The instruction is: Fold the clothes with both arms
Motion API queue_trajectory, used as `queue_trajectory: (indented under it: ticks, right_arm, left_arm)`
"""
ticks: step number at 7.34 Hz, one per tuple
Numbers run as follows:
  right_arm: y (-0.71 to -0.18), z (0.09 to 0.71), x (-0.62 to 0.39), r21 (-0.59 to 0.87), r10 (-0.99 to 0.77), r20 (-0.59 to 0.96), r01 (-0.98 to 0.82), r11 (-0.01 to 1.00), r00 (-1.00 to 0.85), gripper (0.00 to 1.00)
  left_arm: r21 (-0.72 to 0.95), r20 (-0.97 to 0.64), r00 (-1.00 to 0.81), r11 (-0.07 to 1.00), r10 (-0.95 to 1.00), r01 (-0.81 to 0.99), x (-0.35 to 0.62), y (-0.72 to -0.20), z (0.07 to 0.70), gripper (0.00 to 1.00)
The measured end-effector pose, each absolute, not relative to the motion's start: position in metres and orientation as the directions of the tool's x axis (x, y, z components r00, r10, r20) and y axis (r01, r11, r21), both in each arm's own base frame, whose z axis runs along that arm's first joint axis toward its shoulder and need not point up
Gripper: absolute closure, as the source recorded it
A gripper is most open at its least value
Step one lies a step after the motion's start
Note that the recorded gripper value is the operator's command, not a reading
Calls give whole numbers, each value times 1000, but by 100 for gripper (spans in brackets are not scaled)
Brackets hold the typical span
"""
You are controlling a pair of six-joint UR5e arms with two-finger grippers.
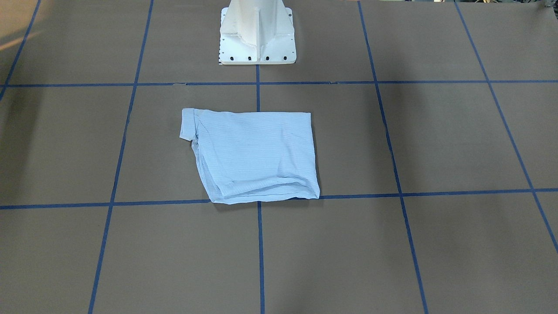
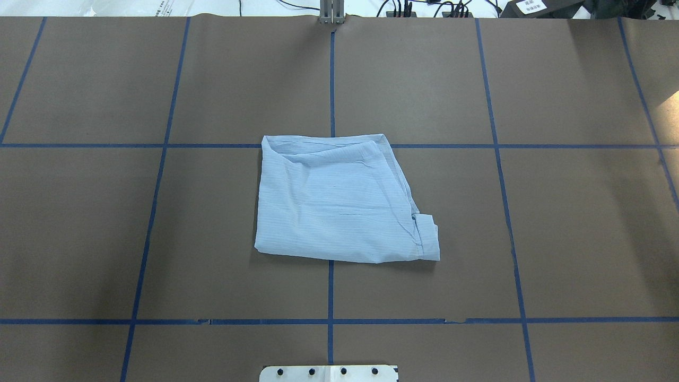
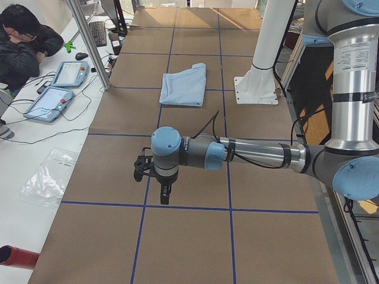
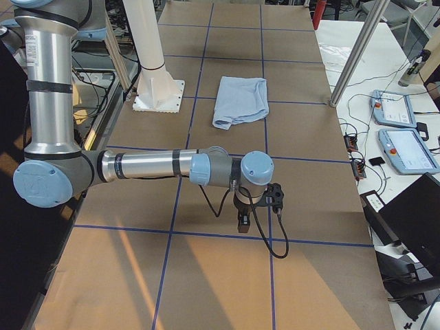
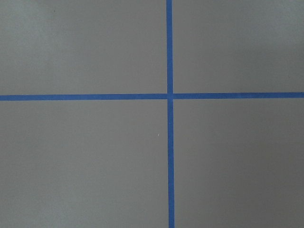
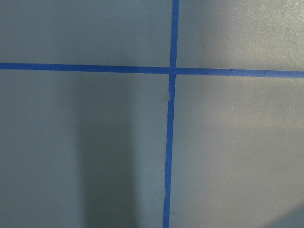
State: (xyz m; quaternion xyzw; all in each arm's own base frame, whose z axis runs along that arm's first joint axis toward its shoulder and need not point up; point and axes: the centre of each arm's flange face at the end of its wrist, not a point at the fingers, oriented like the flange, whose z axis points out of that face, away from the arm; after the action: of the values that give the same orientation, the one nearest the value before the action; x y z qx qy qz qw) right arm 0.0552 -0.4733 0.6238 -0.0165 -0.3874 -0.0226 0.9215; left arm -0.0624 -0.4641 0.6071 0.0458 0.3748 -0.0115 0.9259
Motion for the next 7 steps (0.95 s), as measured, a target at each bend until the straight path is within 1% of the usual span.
queue_trajectory:
  ticks: [7]
  right_arm:
    - [-475,624,50,-4,-44,716,67,998,697,0]
  left_arm:
    - [78,-695,719,995,15,55,-62,-464,607,0]
